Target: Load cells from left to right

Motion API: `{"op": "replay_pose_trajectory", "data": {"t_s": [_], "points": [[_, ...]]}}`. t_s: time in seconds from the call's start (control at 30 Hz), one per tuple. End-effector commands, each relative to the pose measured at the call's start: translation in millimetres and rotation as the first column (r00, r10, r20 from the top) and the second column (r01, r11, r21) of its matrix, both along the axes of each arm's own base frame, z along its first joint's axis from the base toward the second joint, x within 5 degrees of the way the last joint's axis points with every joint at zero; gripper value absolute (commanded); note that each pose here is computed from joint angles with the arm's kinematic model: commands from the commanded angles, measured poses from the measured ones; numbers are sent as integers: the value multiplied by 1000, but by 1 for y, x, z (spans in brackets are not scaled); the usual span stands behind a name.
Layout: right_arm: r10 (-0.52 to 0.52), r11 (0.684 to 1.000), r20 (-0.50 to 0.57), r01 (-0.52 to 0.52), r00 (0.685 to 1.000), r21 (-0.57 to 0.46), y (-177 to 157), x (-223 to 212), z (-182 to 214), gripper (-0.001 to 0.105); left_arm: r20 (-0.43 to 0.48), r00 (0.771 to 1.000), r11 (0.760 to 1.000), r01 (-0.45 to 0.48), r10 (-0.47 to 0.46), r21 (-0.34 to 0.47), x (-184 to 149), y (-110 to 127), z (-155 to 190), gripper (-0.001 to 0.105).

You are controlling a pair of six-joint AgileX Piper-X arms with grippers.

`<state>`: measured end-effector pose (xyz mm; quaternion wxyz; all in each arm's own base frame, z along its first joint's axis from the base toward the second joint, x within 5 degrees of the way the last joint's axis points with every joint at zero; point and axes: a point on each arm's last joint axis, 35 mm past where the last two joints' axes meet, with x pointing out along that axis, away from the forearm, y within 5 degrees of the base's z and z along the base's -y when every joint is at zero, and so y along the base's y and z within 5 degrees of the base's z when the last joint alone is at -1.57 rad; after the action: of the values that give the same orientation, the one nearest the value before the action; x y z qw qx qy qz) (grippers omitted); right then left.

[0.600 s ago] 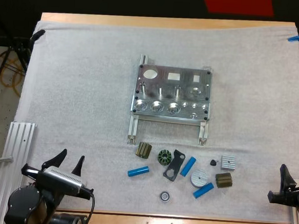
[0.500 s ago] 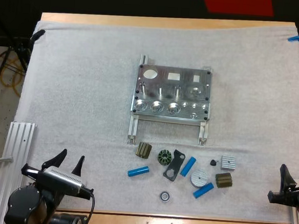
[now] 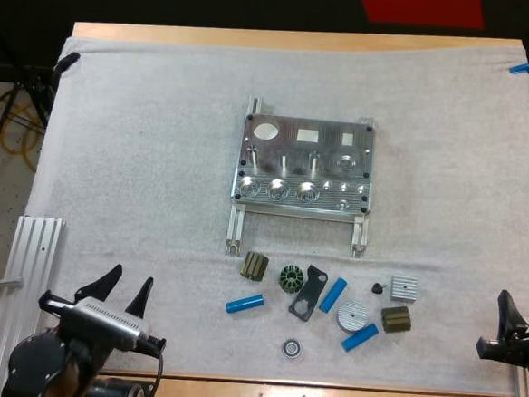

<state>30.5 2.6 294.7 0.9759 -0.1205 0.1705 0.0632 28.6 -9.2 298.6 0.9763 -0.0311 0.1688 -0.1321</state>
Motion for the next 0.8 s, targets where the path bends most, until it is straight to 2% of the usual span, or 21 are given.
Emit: {"op": "replay_pose_trajectory", "data": {"t_s": [0.0,0.13,0.23,0.27,0.43,0.5,0.53,0.6,0.63,0.67,0.77], "points": [[16,1000,21,-16,1000,4,0,-2,10,54,41,999,1000,14,-13,-18,-3,0,14,45],[95,995,37,-96,995,32,3,-7,33,54,131,991,999,26,-22,-26,-17,0,45,45],[155,986,31,-156,988,53,5,-6,52,54,123,990,997,69,-65,-27,-13,-1,65,45],[195,979,25,-196,981,65,7,-5,59,54,114,988,994,107,-104,-19,-9,-2,71,45],[374,919,4,-372,927,129,14,4,86,54,20,966,965,254,-256,62,7,-9,89,45],[452,880,-2,-445,892,166,18,12,97,54,-51,942,936,335,-331,104,18,-15,91,45],[462,874,1,-456,887,170,19,13,100,54,-73,934,927,357,-350,113,21,-17,91,45],[515,844,-1,-507,857,177,21,22,110,54,-167,891,882,446,-422,151,33,-25,88,45],[527,837,-1,-519,850,172,22,24,112,54,-188,880,871,465,-436,157,36,-28,87,45],[550,824,-1,-543,835,160,23,28,115,54,-238,856,844,504,-459,183,43,-32,83,45],[577,810,-10,-572,816,128,24,37,119,54,-324,805,794,572,-497,203,56,-43,74,45]]}}
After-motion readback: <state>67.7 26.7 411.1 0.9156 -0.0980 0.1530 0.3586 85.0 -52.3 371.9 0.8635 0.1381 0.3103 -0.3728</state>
